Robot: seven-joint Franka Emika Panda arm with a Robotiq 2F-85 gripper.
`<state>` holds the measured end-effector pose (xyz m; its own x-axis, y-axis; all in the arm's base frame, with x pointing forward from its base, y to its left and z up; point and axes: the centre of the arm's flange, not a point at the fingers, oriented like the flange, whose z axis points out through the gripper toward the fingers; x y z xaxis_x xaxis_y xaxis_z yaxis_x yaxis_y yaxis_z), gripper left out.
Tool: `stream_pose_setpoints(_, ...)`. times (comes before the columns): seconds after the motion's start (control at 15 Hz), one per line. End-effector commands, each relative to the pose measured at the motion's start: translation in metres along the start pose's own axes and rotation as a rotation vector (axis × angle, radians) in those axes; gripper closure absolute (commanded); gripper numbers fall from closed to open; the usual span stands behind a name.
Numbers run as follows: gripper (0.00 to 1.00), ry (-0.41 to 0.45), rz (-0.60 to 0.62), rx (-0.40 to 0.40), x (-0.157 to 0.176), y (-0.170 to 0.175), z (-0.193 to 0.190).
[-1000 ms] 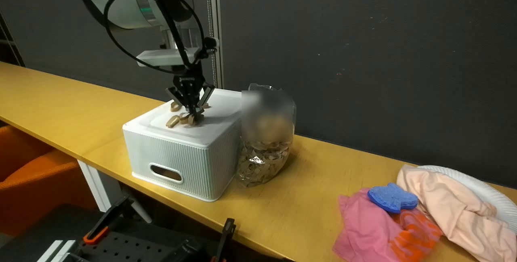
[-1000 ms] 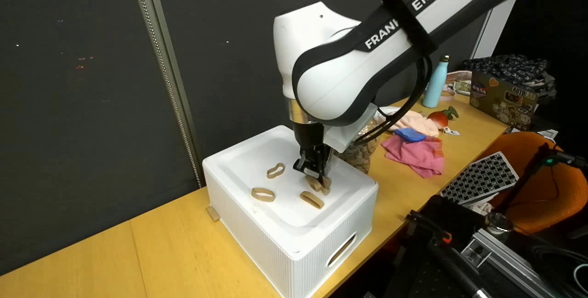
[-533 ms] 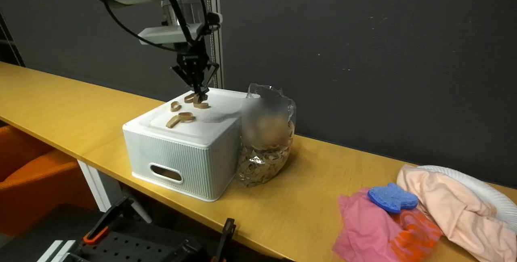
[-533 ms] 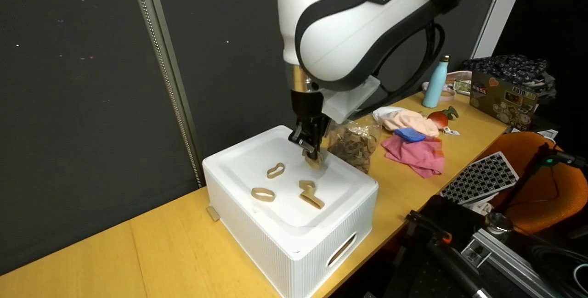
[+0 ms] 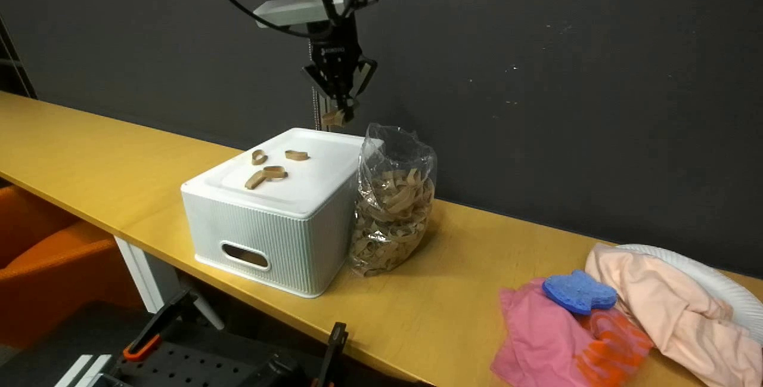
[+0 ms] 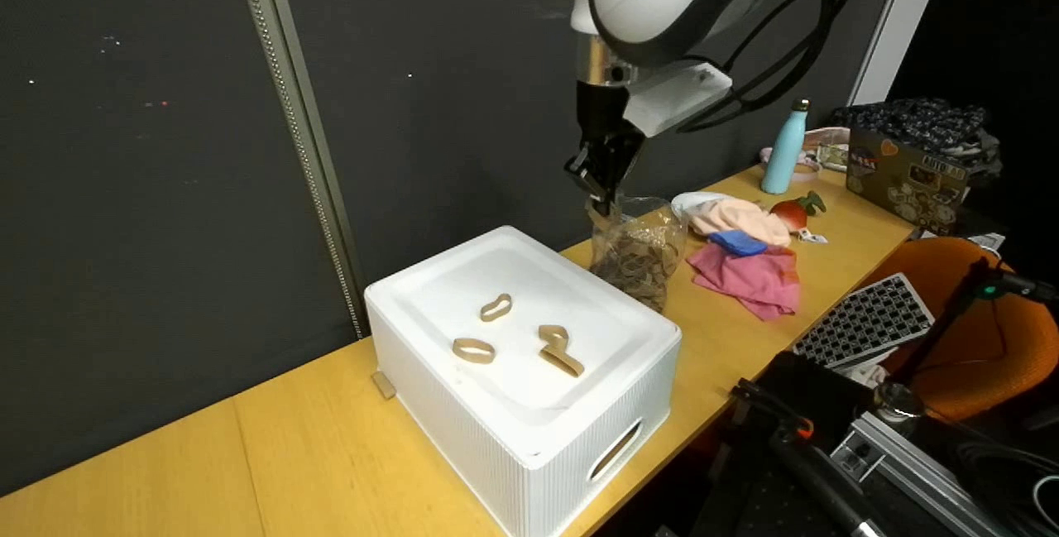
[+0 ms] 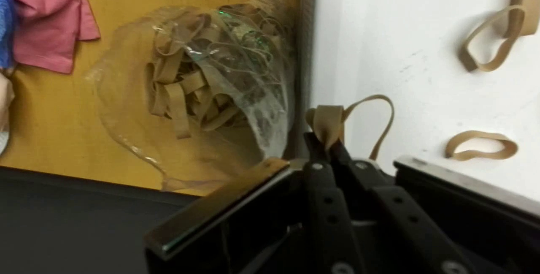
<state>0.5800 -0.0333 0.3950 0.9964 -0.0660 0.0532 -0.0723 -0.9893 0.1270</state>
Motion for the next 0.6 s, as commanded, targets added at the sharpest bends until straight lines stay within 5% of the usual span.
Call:
stream_pose_setpoints(0.0,0.99,-0.013,0.052,-0.02,-0.027,0.036,-0.011)
stream_pose_setpoints(0.53,0.99,-0.057,0.162,-0.02,-0.034,0.105,0.014)
